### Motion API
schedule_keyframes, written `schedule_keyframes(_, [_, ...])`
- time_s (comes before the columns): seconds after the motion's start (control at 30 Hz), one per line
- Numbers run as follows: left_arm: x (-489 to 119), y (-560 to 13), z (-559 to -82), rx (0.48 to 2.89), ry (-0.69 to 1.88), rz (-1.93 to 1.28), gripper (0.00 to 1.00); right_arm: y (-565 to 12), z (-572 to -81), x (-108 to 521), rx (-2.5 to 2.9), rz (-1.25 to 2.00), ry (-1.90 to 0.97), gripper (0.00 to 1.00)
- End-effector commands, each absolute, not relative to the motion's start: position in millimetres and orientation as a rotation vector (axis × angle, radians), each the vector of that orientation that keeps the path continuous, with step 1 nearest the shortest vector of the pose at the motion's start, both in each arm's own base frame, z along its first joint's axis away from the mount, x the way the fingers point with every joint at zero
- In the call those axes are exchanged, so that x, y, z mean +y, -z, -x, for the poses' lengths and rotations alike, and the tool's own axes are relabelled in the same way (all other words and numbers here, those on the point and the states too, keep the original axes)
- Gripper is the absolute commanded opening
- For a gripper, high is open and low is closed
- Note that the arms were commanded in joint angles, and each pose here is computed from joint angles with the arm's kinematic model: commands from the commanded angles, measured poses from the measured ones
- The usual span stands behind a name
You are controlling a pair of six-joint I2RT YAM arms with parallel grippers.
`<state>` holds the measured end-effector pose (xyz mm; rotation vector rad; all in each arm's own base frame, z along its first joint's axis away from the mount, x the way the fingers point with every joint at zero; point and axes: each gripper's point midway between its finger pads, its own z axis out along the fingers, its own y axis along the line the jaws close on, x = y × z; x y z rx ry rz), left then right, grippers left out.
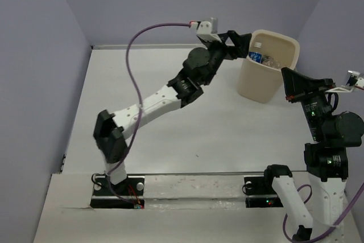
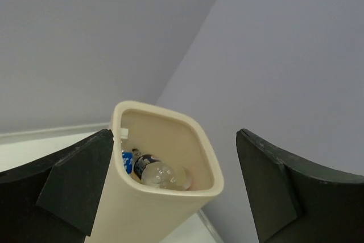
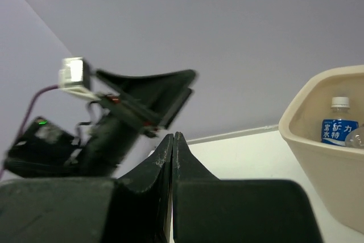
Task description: Put the plastic bottles in the bin
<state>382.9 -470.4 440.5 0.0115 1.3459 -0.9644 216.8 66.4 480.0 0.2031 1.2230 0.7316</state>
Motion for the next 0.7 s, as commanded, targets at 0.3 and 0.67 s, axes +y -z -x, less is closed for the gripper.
schedule_keyframes(0.3, [-247.1, -376.7, -265.0, 1.544, 0.742, 0.088, 0.99, -457.7, -193.6, 82.6, 1.188, -0.094, -0.79, 0.06])
schedule_keyframes(0.67, [-159.7, -373.7, -215.9, 1.465, 0.741, 0.161, 0.99, -424.5, -220.4, 76.0, 1.216, -0.148, -0.769, 0.06])
